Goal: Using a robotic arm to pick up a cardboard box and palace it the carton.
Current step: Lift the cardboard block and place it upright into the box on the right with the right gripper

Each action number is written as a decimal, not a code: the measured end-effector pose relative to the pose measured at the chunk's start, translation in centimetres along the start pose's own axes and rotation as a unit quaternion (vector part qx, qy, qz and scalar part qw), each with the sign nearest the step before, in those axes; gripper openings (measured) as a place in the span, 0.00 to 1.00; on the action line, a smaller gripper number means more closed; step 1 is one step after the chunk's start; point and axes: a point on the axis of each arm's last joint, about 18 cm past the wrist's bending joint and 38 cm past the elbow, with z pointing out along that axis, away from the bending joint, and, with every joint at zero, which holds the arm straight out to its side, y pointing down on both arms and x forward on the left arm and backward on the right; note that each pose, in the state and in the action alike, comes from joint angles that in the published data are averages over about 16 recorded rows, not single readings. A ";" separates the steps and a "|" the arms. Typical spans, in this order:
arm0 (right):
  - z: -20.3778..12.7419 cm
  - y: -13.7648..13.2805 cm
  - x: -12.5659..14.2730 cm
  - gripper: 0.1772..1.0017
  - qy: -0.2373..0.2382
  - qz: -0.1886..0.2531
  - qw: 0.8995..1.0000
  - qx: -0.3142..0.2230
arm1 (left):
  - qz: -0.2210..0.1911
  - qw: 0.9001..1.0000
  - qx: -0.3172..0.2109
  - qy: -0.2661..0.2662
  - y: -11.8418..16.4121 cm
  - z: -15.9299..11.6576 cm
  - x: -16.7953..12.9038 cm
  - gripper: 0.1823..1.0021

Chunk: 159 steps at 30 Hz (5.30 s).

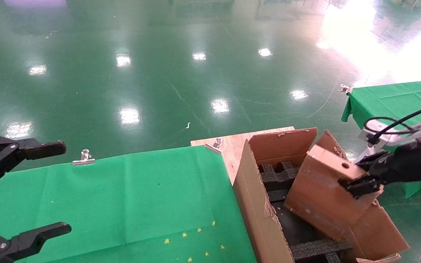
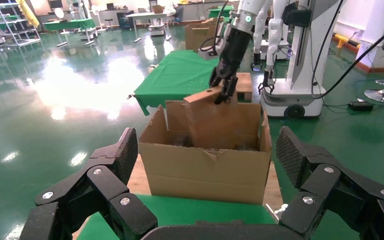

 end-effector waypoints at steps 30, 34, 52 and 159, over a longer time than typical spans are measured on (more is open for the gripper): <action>1.2 1.9 -0.9 0.18 0.183 0.183 0.966 -0.003 | 0.000 1.000 0.000 0.000 0.0 0.0 0.0 1.00; 1.6 2.3 -0.8 0.18 0.203 0.210 0.956 -0.010 | 0.000 1.000 0.000 0.000 0.0 0.0 0.0 1.00; 2.6 2.7 -0.1 0.16 0.255 0.272 0.928 -0.015 | 0.000 1.000 0.000 0.000 0.0 0.0 0.0 1.00; 21.8 4.5 -4.5 0.13 0.229 0.229 0.940 -0.104 | 0.000 1.000 0.000 0.000 0.0 0.0 0.0 1.00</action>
